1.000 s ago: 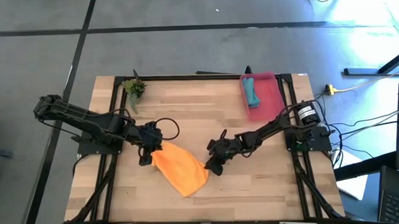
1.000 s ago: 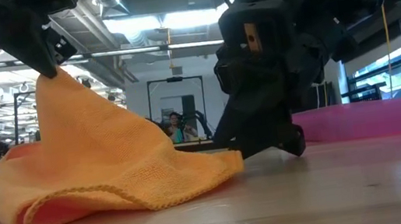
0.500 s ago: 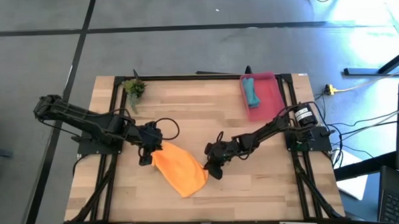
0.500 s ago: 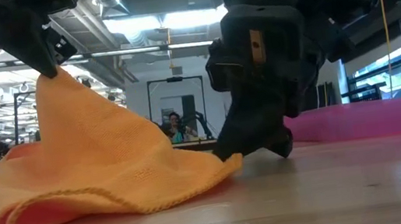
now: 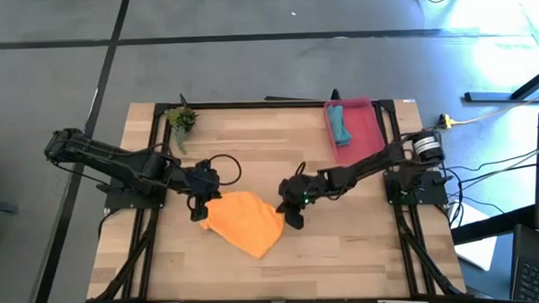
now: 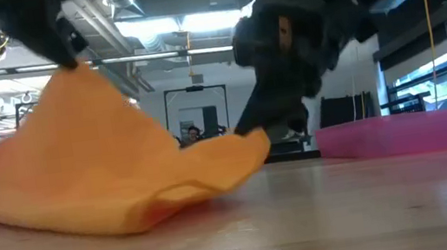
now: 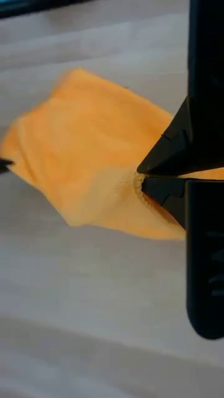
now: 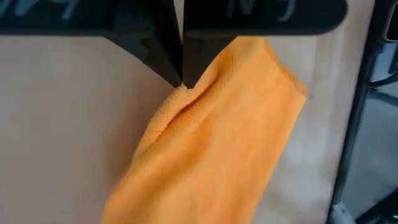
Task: Roll microfiber towels into tight, uniform cylinder then place into a basket
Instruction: Roll the yellow microfiber cloth on the table
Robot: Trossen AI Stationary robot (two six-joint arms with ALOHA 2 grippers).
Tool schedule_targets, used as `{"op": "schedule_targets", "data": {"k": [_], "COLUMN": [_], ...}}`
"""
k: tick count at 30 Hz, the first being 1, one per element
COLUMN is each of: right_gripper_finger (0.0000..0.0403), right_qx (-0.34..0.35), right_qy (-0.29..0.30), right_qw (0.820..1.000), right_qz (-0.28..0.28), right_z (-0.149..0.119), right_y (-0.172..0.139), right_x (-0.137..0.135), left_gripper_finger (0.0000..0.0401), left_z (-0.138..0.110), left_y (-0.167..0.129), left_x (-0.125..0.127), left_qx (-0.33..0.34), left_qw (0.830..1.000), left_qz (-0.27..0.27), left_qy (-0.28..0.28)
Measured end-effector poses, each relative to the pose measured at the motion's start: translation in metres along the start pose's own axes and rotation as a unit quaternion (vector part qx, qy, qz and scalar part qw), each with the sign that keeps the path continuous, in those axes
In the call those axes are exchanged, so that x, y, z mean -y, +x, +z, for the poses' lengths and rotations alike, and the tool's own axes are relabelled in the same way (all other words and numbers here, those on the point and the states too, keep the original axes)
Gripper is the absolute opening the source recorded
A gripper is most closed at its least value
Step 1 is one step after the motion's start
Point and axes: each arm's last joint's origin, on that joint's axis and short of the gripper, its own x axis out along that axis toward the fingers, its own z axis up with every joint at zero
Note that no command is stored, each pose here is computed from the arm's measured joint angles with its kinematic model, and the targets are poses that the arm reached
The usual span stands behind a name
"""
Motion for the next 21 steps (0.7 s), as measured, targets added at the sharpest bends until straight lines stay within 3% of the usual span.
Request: {"op": "schedule_targets", "data": {"k": [5,10,15,21], "right_gripper_finger": [0.0002,0.0002,0.0001,0.0001], "right_qx": [0.037,0.078,0.111,0.114], "right_qy": [-0.045,-0.093,-0.130,-0.158], "right_qw": [0.997,0.983,0.965,0.951], "right_qz": [-0.056,-0.137,-0.196,-0.242], "right_z": [0.027,0.054,0.075,0.092], "right_y": [-0.043,-0.097,-0.141,-0.160], "right_x": [0.001,-0.008,-0.016,-0.011], "left_gripper_finger": [0.0000,0.0000,0.0000,0.0000], "left_z": [0.016,0.027,0.038,0.046], "left_y": [-0.018,-0.032,-0.045,-0.050], "left_x": [0.001,-0.003,-0.007,-0.017], "left_qx": [0.035,0.062,0.103,0.140], "left_qw": [0.999,0.992,0.977,0.946], "left_qz": [0.030,0.108,0.185,0.292], "left_qy": [0.011,0.007,0.003,0.008]}}
